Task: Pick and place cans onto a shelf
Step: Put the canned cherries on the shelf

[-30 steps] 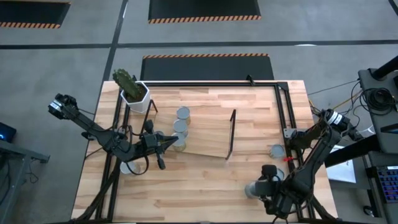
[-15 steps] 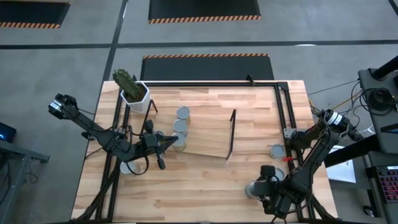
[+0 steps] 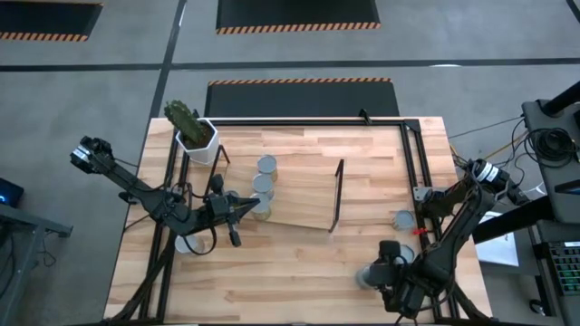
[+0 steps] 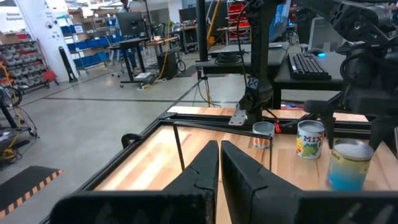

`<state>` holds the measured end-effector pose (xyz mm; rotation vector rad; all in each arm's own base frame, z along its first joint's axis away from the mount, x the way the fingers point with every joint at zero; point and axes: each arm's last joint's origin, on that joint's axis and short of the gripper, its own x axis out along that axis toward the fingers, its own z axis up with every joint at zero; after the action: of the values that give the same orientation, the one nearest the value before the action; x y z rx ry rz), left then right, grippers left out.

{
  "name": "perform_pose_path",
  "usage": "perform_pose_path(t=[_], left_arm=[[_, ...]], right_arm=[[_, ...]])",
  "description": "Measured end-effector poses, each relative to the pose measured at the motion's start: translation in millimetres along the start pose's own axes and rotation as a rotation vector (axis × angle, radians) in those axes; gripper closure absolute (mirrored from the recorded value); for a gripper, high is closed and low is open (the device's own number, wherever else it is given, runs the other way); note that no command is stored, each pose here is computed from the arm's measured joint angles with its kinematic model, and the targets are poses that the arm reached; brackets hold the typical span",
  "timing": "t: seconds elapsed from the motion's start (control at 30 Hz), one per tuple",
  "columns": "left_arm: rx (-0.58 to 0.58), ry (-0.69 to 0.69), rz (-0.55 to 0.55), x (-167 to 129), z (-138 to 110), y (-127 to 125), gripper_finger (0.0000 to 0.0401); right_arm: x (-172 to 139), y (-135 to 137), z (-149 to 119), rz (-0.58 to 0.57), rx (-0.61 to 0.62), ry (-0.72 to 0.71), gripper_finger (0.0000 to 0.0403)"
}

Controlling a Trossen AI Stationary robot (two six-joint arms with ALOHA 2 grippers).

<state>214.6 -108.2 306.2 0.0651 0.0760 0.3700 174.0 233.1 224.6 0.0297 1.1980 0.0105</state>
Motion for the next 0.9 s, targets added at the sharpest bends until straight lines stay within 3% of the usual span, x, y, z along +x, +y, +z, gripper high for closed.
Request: perform_pose_path(t=[0.37,0.7,0.9], left_arm=[[0.07,-0.022,0.003,0.0,3.2,0.2,0.0401],[0.098,-0.057,0.002,-4.2,10.9,4.2,0.0401],[0.086,-0.07,-0.004,-8.5,14.8,7.1,0.0401]], right_arm=[[-36.4,-4.9,58.4,0.095,0.032,-0.132,0.0094],[-68.5,-41.0,127.1,0.127,-0.02,-0.313,0.0093],[-71.2,-64.8,162.1,0.101,-0.072,-0.369,0.0094]])
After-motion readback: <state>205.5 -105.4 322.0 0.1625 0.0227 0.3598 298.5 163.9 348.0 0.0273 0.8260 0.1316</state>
